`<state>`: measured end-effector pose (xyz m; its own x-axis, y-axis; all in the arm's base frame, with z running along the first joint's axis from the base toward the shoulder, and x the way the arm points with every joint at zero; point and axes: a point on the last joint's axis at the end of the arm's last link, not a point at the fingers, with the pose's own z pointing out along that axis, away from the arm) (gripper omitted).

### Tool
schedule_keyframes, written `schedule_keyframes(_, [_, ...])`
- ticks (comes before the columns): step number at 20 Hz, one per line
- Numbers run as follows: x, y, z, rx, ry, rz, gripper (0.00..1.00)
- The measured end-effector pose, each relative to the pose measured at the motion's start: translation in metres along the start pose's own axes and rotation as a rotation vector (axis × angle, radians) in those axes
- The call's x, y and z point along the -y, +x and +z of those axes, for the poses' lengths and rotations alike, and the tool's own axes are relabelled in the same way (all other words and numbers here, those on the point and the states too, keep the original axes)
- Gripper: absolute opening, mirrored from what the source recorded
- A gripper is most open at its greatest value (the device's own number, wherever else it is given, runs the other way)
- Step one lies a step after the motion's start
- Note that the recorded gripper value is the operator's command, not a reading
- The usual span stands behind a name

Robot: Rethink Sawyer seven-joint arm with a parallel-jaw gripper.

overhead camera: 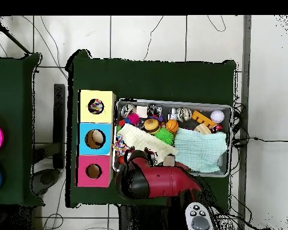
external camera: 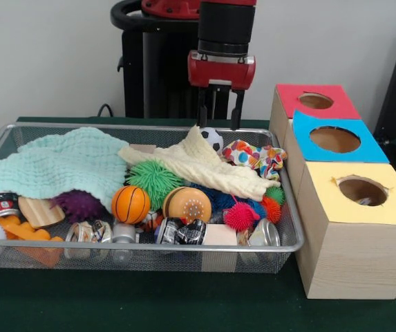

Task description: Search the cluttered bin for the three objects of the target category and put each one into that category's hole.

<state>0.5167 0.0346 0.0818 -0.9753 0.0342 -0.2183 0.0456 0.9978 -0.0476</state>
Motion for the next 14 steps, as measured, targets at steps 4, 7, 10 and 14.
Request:
schedule_keyframes(4, [-0.002, 0.005, 0.006, -0.012, -0.004, -0.001, 1.00])
schedule_keyframes(7, [-0.004, 0.008, 0.010, -0.014, -0.007, -0.005, 1.00])
schedule_keyframes(10, [-0.009, 0.009, 0.012, -0.007, -0.010, -0.012, 1.00])
schedule_keyframes(14, [-0.014, 0.009, 0.012, 0.002, -0.013, -0.022, 1.00])
